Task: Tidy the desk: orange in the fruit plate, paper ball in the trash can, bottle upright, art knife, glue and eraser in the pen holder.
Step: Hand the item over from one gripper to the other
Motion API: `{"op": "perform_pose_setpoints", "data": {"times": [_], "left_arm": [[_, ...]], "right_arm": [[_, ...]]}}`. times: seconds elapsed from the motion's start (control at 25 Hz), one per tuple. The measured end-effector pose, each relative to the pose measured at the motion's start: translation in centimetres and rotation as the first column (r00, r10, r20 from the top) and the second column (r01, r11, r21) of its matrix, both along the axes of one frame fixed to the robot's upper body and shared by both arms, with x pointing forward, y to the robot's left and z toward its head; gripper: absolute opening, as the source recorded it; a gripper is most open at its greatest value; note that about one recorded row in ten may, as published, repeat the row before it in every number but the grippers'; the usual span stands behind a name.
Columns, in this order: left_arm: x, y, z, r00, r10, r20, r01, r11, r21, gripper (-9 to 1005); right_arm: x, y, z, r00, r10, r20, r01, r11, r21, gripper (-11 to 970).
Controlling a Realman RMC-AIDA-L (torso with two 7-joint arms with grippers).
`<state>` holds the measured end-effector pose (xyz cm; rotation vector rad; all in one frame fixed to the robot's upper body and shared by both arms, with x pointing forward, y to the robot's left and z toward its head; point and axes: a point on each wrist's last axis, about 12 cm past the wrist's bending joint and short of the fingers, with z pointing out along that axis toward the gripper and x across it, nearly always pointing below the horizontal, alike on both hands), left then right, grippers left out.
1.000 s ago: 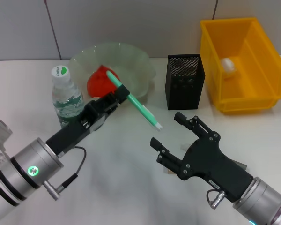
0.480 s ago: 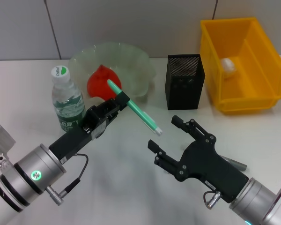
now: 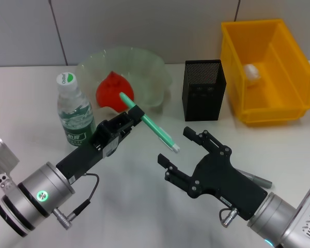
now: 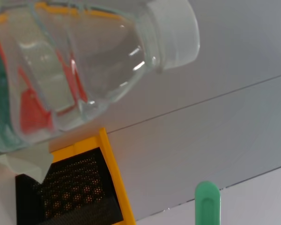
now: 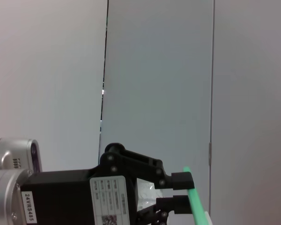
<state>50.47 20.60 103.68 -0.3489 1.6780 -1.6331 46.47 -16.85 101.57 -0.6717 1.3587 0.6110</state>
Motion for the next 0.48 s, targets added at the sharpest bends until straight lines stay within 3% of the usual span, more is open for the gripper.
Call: {"op": "perform_pose_setpoints", "data": {"times": [0.48], "left_arm": [[-0.15, -0.16, -0.14, 1.0, 0.007, -0.021, -0.008, 1.0, -0.015, 275]], "right_arm": [[0.38, 0.35, 0.26, 1.0, 0.012, 0.008, -0.012, 1.0, 0.001, 775]]}}
